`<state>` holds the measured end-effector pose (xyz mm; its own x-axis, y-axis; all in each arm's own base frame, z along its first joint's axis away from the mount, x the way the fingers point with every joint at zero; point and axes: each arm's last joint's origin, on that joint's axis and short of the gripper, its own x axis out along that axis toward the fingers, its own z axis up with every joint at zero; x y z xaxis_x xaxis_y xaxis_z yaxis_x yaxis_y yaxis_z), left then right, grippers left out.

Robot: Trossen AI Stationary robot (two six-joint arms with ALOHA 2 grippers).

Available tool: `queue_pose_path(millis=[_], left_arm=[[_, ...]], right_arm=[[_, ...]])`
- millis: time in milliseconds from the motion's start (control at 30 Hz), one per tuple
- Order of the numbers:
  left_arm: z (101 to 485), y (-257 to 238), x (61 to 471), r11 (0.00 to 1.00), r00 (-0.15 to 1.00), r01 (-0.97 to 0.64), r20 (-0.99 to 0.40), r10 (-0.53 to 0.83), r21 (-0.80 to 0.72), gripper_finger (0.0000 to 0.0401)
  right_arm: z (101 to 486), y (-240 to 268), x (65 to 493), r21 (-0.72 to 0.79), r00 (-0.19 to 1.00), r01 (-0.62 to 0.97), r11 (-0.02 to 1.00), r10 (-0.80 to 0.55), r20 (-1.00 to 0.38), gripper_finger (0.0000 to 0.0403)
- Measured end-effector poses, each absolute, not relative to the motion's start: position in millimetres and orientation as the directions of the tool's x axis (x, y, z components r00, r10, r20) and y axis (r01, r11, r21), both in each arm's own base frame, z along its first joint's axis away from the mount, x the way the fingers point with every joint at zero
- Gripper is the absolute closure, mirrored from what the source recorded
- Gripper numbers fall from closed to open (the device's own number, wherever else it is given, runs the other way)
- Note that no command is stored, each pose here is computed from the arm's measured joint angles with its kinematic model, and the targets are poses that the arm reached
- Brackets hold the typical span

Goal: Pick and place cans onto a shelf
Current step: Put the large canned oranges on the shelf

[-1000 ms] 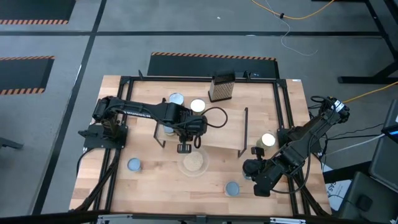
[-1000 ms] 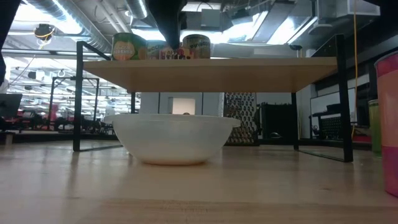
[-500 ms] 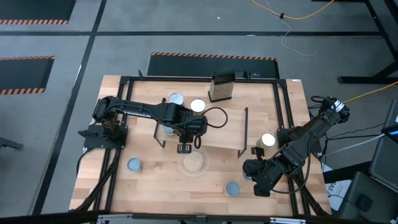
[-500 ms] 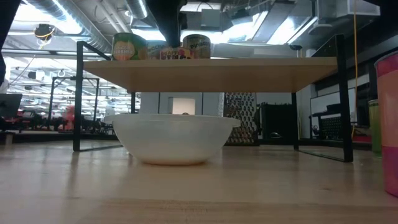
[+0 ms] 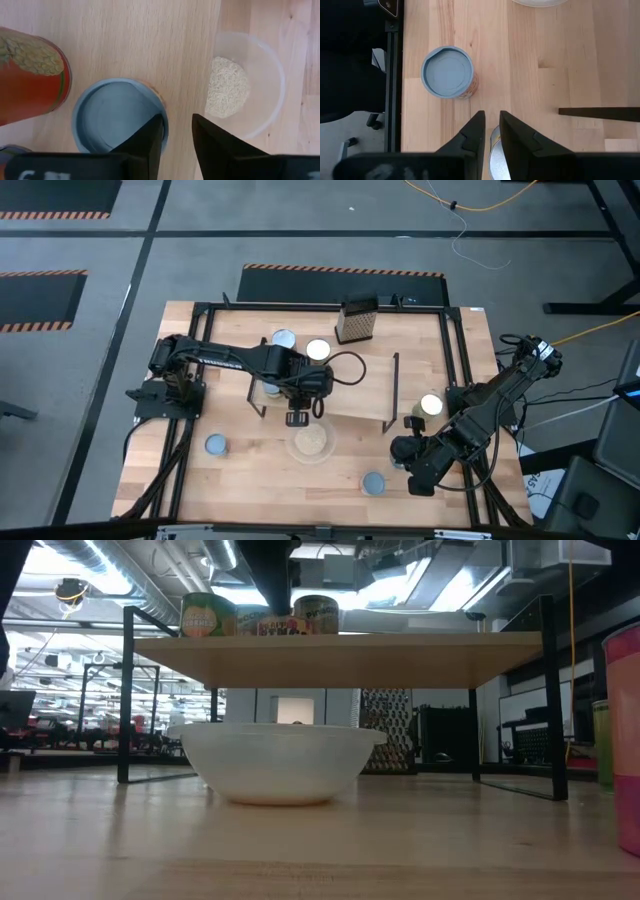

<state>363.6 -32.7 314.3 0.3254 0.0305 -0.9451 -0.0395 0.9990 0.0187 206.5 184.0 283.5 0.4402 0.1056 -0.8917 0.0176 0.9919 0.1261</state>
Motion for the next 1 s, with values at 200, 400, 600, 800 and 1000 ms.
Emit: queue_pose_path(millis=[200, 400, 600, 800, 1000], left_arm=[[326, -32, 357, 0.999, 0.365, -0.042, -0.931, 0.027, 0.012, 0.0301], [348, -31, 344, 0.999, 0.445, -0.043, -0.895, 0.017, -0.002, 0.0301], [391, -45, 306, 1.0, 0.573, -0.001, -0.82, 0.002, 0.002, 0.0301], [418, -78, 254, 0.998, 0.701, 0.02, -0.713, 0.026, 0.056, 0.0301], [404, -104, 209, 0.998, 0.765, 0.04, -0.644, -0.001, 0.047, 0.0301]], right_arm=[[283, 184, 206, 0.126, 0.44, 0.018, 0.992, 0.106, -0.892, 0.0341], [284, 184, 207, 0.13, 0.444, 0.017, 0.991, 0.109, -0.889, 0.0341], [284, 185, 207, 0.134, 0.447, 0.017, 0.991, 0.112, -0.888, 0.0341], [284, 185, 207, 0.137, 0.448, 0.018, 0.99, 0.114, -0.887, 0.0341], [284, 185, 208, 0.141, 0.452, 0.018, 0.99, 0.118, -0.884, 0.0341]])
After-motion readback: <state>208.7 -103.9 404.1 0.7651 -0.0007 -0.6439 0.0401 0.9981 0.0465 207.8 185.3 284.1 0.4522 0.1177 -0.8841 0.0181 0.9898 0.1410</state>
